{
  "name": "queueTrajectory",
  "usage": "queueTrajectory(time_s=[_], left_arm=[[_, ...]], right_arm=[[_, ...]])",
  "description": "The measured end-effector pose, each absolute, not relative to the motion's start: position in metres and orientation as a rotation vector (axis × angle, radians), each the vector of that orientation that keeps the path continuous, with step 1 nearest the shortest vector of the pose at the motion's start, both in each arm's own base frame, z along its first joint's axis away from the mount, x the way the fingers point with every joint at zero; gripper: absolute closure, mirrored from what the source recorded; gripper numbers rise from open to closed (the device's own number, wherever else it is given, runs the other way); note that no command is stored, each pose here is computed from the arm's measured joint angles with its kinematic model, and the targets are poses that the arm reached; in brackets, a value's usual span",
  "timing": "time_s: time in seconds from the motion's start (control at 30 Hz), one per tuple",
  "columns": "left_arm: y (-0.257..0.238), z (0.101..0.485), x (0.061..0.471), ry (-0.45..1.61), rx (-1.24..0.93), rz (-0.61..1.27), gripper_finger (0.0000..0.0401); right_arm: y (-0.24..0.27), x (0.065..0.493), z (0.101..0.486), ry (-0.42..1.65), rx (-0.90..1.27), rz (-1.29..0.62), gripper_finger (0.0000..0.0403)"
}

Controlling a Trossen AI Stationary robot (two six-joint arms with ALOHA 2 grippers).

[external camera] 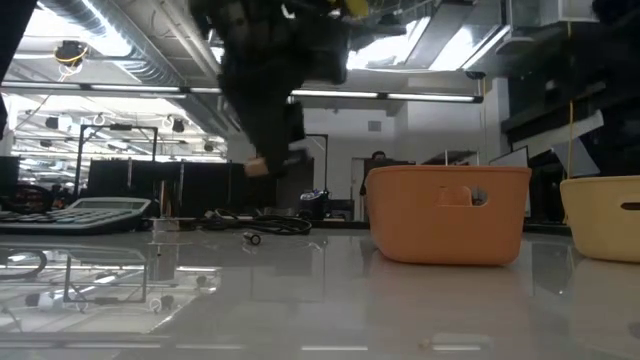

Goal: Sort batteries
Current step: Put the black battery into the orange bin

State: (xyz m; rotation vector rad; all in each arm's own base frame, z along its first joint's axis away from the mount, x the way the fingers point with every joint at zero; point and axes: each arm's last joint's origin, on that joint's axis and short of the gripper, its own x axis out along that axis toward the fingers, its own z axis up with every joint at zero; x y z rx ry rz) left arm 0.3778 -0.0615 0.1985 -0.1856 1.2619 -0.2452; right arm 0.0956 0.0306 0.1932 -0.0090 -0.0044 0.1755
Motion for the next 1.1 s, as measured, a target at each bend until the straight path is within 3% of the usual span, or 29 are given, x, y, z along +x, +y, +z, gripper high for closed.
queueTrajectory(time_s=[0.3,0.57,0.9,1.1], left_arm=[[-0.066,0.222,0.406,0.943,-0.198,-0.289,0.0362],[-0.066,0.234,0.431,0.637,-0.13,-0.2,0.0339],[-0.068,0.191,0.45,0.642,-0.11,-0.191,0.0333],[-0.067,0.185,0.452,0.65,-0.074,-0.181,0.0332]], right_arm=[[0.017,0.093,0.171,0.218,0.065,0.052,0.0242],[0.016,0.091,0.165,0.288,0.065,0.046,0.0242],[0.017,0.085,0.169,0.252,0.058,0.115,0.0242],[0.016,0.083,0.171,0.258,0.062,0.114,0.0242]])
